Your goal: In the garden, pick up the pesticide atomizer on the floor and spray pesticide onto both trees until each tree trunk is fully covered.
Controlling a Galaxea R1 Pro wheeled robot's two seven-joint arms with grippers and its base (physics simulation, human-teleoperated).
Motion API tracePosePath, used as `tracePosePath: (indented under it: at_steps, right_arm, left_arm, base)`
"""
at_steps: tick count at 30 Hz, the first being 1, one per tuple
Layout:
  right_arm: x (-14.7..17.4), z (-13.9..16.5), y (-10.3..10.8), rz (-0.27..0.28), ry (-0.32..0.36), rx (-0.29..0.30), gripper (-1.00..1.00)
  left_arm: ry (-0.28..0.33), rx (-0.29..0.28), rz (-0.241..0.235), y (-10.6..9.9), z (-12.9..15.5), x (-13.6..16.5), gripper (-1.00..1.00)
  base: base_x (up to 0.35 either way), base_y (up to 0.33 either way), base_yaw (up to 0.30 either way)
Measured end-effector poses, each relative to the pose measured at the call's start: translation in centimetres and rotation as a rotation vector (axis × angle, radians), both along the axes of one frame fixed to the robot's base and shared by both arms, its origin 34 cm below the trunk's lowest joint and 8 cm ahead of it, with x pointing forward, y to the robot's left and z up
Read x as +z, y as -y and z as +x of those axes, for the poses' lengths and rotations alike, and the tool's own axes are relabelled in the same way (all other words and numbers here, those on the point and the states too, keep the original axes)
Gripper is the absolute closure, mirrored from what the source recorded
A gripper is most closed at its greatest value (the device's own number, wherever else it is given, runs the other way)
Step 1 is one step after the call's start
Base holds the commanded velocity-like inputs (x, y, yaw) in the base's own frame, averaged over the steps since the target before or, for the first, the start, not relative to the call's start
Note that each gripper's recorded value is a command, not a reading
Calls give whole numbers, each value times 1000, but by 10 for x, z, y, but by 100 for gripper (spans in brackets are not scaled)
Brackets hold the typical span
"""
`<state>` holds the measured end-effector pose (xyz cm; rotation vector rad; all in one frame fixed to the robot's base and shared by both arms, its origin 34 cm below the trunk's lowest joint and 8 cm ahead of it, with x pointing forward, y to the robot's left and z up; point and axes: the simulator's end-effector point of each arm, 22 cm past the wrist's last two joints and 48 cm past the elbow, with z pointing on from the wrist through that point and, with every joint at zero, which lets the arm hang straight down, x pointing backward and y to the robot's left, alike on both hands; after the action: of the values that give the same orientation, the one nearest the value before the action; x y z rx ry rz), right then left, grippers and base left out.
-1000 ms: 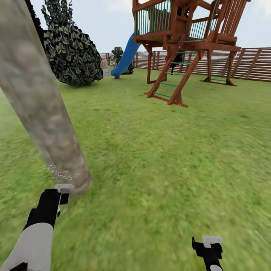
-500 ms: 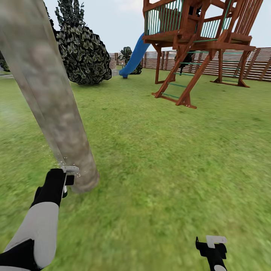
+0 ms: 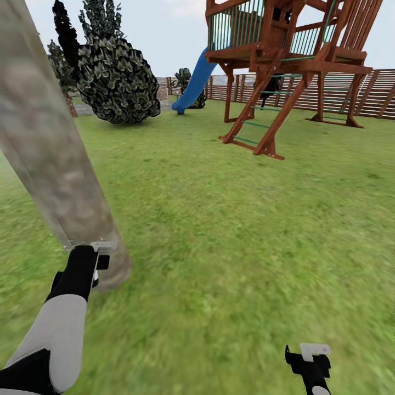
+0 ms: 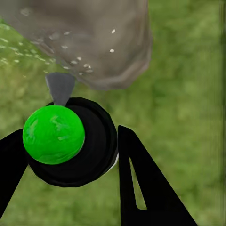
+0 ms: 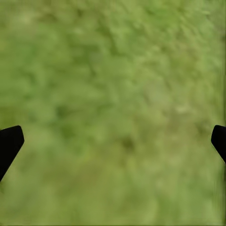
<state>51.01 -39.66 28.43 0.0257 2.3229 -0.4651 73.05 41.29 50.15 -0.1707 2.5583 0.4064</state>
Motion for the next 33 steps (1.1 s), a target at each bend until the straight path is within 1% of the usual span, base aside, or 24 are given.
tracePosePath:
  at_steps: [3, 12, 13, 15, 18, 23, 27, 30, 32, 33]
  right_arm:
    - [0, 0, 0, 0, 0, 0, -100]
    - [0, 0, 0, 0, 0, 1, -100]
    - [0, 0, 0, 0, 0, 1, -100]
    - [0, 0, 0, 0, 0, 1, -100]
    - [0, 0, 0, 0, 0, 1, -100]
    - [0, 0, 0, 0, 0, 1, -100]
    - [0, 0, 3, -3, 0, -1, -100]
    - [1, 0, 4, -5, 1, 0, -100]
    - [1, 0, 4, -5, 1, 0, -100]
    - [1, 1, 3, -4, 1, 1, -100]
  left_arm:
    - [-1, 1, 1, -1, 0, 0, 100]
    - [-2, 16, 12, -12, -4, 1, 100]
    - [1, 18, 13, -13, -4, 2, 100]
    - [34, 28, 27, -20, 1, 15, 100]
    - [43, 28, 30, -20, 3, 19, 100]
    - [36, 21, 20, -13, 3, 15, 100]
    - [32, 24, 19, -13, 1, 13, 100]
    - [30, 27, 22, -15, 1, 13, 100]
    - [26, 34, 25, -20, -2, 11, 100]
    - [13, 50, 25, -27, -11, 4, 100]
  base:
    - [115, -257, 98]
    - [99, -262, 269]
    - [109, -263, 278]
    - [140, -263, 278]
    - [153, -263, 265]
    - [147, -263, 34]
    - [133, -263, 0]
    - [123, -263, 11]
    - [121, -263, 189]
    - [121, -263, 255]
